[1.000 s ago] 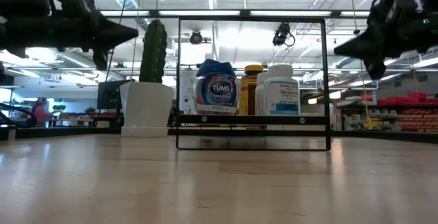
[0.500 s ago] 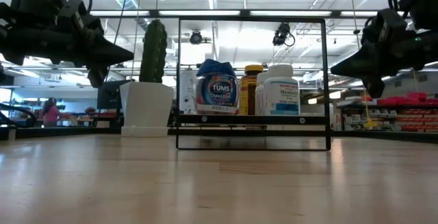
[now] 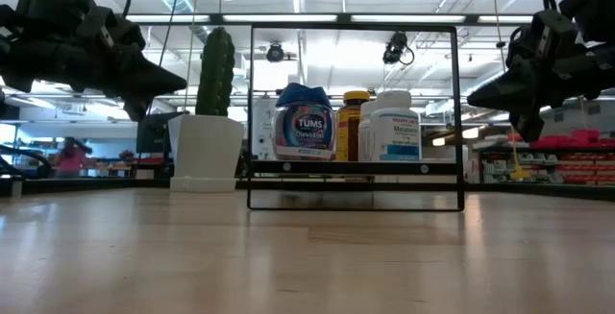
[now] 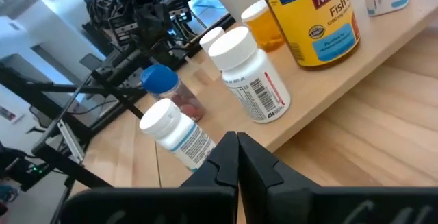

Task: Pick and place medicine bottles onto shelf by color
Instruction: Return to Home Position

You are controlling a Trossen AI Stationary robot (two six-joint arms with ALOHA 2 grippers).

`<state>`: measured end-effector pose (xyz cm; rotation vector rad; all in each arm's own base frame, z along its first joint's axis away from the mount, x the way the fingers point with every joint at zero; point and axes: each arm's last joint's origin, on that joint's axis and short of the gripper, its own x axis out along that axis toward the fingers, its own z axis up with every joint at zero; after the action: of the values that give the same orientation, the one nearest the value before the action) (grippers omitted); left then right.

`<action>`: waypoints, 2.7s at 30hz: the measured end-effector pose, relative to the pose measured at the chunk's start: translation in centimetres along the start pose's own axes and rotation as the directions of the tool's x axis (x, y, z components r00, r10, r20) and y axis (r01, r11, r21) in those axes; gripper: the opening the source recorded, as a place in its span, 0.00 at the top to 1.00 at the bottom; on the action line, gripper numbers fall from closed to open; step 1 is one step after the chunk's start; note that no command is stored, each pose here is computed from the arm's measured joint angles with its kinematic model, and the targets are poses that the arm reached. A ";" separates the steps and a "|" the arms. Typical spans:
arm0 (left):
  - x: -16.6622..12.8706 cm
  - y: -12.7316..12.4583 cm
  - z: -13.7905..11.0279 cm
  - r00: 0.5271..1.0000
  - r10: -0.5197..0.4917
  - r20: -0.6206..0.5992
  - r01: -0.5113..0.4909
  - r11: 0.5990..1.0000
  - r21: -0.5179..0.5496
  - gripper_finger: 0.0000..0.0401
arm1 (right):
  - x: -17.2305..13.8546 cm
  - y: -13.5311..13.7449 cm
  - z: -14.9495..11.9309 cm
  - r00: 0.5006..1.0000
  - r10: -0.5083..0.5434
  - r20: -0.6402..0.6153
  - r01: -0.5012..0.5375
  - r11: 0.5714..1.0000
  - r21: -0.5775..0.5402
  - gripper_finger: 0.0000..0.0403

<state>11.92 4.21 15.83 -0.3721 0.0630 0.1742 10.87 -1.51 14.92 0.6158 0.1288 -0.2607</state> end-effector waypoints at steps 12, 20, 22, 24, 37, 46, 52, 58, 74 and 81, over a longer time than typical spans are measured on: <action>0.0 0.0 0.0 1.000 0.000 0.001 0.000 1.000 0.015 0.93 | 0.0 0.0 0.0 1.000 -0.003 -0.001 0.003 0.999 0.039 0.99; 0.0 0.0 0.0 1.000 0.000 0.001 0.000 1.000 0.016 0.95 | 0.0 0.0 0.0 1.000 -0.004 -0.001 0.004 0.999 0.040 0.99; 0.0 0.0 0.0 1.000 0.000 0.001 0.000 1.000 0.015 0.96 | 0.0 0.0 0.0 1.000 -0.004 -0.001 0.004 0.999 0.040 0.99; 0.0 0.0 0.0 1.000 0.000 0.001 0.000 1.000 0.016 0.96 | 0.0 0.0 0.0 1.000 -0.004 -0.001 0.004 0.999 0.040 0.99; 0.0 0.0 0.0 1.000 0.000 0.002 0.000 1.000 0.016 0.93 | 0.0 0.0 0.0 1.000 -0.004 -0.001 0.004 0.999 0.040 0.99; 0.0 0.0 0.0 1.000 0.000 0.002 0.000 1.000 0.015 0.94 | 0.0 0.0 0.0 1.000 -0.004 -0.001 0.004 0.999 0.040 0.99; 0.0 0.0 0.0 1.000 0.000 0.002 0.000 1.000 0.016 0.92 | 0.0 0.0 0.0 1.000 -0.004 -0.001 0.004 0.999 0.040 0.99; 0.0 0.0 0.0 1.000 0.001 0.001 -0.001 1.000 0.015 0.91 | 0.0 0.0 0.0 1.000 -0.004 -0.001 0.004 0.999 0.040 0.99; 0.0 0.0 0.0 1.000 0.000 0.002 0.000 1.000 0.016 0.91 | 0.0 0.0 0.0 1.000 -0.004 -0.001 0.004 0.999 0.040 0.99; 0.0 0.0 0.0 1.000 0.001 0.001 -0.001 1.000 0.016 0.93 | 0.0 0.0 0.0 1.000 -0.004 -0.001 0.004 0.999 0.039 0.99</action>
<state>11.91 4.22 15.82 -0.3565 0.0631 0.1744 10.86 -1.51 14.90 0.6549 0.1259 -0.2671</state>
